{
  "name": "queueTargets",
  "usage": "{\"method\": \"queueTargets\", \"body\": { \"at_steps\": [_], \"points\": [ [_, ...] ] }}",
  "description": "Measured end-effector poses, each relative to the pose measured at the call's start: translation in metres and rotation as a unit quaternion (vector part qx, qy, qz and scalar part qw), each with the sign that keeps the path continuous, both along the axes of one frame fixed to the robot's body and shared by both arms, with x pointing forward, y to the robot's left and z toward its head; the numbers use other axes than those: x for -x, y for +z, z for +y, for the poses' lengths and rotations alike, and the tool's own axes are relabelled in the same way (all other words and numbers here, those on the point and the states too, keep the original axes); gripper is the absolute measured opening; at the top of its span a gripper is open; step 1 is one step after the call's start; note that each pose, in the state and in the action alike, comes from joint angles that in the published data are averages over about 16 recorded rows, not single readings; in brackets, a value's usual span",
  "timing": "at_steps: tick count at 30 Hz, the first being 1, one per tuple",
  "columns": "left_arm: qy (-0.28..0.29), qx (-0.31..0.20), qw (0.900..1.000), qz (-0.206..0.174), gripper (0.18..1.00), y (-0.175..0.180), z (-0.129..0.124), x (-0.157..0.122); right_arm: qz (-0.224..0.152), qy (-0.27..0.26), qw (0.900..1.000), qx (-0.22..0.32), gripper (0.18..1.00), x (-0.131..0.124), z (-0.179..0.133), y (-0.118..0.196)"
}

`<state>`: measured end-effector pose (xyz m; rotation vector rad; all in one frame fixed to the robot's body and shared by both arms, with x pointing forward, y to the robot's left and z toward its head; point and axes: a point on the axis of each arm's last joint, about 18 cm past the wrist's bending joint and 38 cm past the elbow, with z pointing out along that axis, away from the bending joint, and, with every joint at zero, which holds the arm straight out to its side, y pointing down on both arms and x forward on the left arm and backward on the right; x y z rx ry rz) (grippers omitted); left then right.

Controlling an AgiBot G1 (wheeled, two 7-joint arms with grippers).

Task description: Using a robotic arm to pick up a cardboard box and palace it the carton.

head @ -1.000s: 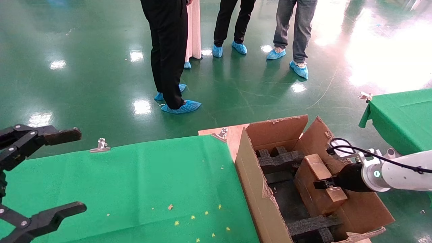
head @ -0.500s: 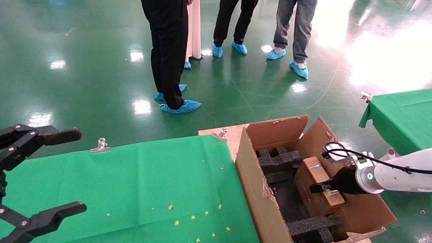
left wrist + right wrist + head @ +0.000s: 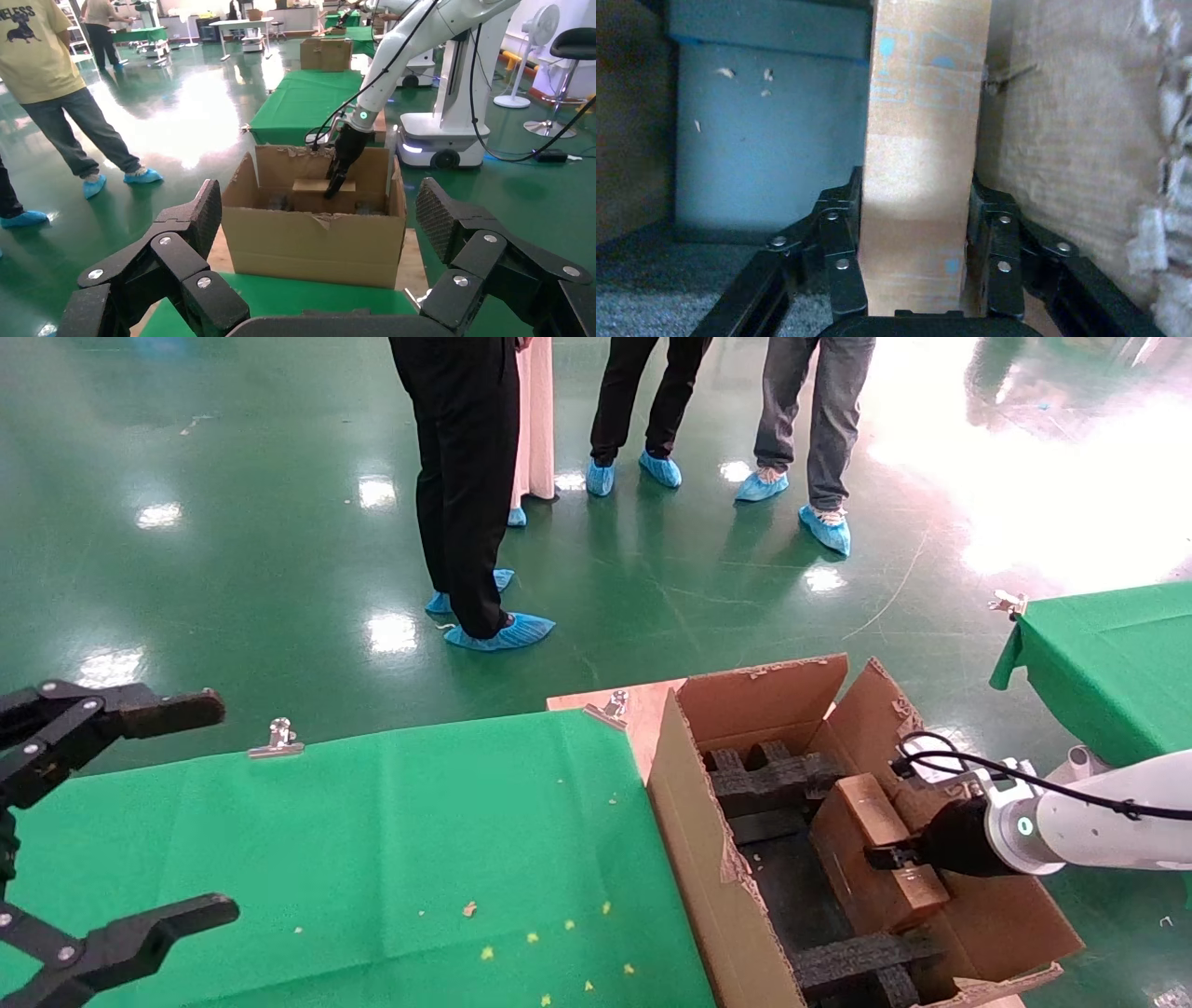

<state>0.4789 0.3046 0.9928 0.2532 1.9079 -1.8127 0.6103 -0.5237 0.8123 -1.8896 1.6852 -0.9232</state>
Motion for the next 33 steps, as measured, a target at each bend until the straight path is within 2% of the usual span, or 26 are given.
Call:
{"method": "queueTargets", "body": {
  "at_steps": [11, 20, 26, 33],
  "points": [
    [0.000, 0.000, 1.0000, 0.000, 1.000, 0.000, 0.000, 0.000, -0.018, 0.003, 1.000, -0.002, 0.689, -0.002, 0.001, 0.016],
    [0.000, 0.000, 1.0000, 0.000, 1.000, 0.000, 0.000, 0.000, -0.082, 0.028, 0.996, -0.006, 0.861, -0.014, 0.015, 0.066],
    [0.000, 0.000, 1.0000, 0.000, 1.000, 0.000, 0.000, 0.000, -0.140, 0.072, 0.987, -0.010, 0.938, -0.021, 0.042, 0.115],
    [0.000, 0.000, 1.0000, 0.000, 1.000, 0.000, 0.000, 0.000, -0.190, 0.153, 0.970, -0.022, 0.984, -0.015, 0.091, 0.163]
  ]
}}
